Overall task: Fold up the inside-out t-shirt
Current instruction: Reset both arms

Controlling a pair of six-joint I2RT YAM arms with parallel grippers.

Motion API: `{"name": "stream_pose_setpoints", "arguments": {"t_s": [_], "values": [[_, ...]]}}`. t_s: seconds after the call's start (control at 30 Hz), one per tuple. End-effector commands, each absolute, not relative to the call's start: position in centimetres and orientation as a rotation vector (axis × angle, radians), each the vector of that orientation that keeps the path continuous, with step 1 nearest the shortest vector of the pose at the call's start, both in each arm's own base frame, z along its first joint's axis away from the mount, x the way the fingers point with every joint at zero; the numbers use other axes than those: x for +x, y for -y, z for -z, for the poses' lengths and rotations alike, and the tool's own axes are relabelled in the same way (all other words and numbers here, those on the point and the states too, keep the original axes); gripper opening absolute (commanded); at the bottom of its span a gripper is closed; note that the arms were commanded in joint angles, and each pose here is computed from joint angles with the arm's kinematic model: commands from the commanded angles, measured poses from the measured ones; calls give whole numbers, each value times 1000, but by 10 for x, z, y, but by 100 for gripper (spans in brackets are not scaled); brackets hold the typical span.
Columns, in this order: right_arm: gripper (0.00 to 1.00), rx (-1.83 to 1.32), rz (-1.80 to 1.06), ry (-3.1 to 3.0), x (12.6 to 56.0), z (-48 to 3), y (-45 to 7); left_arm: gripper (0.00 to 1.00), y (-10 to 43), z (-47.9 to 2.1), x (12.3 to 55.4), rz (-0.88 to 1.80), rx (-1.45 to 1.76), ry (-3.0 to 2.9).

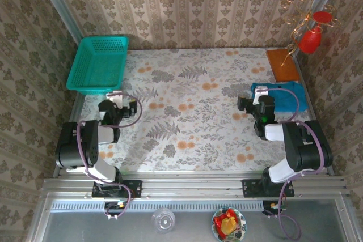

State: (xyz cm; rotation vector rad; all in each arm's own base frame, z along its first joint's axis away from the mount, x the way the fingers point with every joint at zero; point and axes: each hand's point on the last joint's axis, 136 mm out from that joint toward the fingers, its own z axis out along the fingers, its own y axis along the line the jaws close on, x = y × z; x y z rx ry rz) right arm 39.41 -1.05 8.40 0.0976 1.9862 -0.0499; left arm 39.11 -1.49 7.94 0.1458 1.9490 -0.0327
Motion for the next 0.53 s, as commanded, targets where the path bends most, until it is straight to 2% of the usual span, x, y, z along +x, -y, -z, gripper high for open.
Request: {"name": "stream_pose_setpoints", "arguments": {"t_s": [0.0, 0.5], "values": [[100, 69, 47, -1921, 400, -98, 7, 100, 14, -96, 400, -4, 165, -1892], [100, 68, 59, -1900, 396, -100, 6, 100, 13, -97, 399, -14, 166, -1886]]}}
